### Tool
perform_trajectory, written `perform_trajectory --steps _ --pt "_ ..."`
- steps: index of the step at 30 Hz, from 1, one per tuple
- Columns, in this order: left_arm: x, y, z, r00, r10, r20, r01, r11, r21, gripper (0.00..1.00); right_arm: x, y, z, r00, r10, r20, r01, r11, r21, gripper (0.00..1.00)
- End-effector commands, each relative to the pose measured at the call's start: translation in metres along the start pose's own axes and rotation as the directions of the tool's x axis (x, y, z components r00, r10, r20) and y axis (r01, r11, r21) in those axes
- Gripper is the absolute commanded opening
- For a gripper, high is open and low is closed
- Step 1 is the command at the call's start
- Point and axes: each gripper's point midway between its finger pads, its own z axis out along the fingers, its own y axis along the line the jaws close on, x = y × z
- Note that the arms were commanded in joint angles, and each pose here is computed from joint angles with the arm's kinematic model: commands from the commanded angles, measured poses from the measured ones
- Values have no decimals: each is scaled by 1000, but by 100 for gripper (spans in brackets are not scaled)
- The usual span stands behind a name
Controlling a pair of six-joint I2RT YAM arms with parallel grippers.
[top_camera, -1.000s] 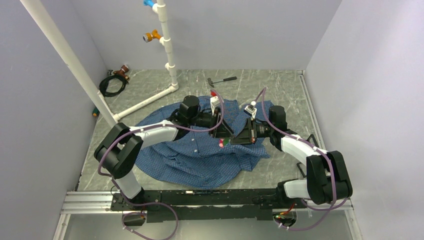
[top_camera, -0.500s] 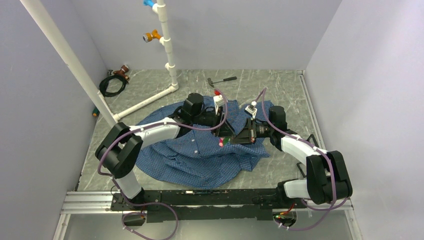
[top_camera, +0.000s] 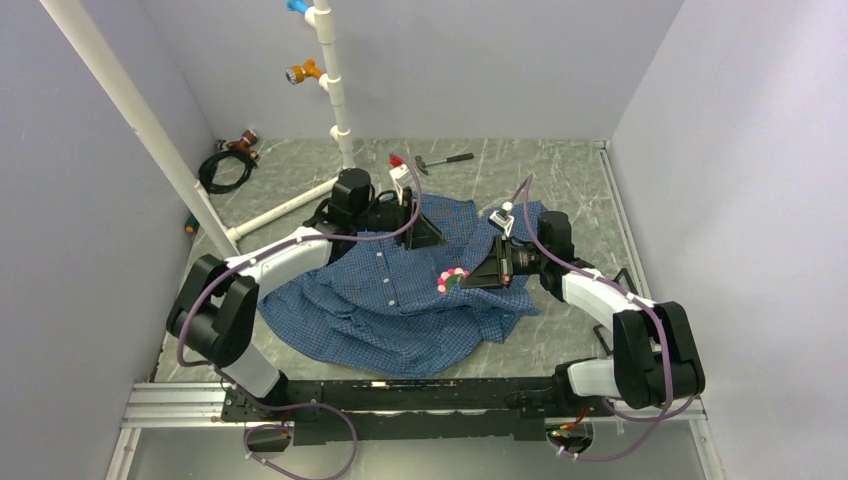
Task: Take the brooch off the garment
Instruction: Remove the brooch from the clothes.
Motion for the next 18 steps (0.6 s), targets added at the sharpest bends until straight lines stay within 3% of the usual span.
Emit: perform_trajectory --steps 1,18 --pt "23 -14 -9 998 12 -55 -11 1000 19 52 -9 14 -1 997 -80 5 80 996 -25 0" --pt "25 -37 14 991 54 -120 -47 997 62 53 -11 8 0 997 -76 16 76 997 1 0"
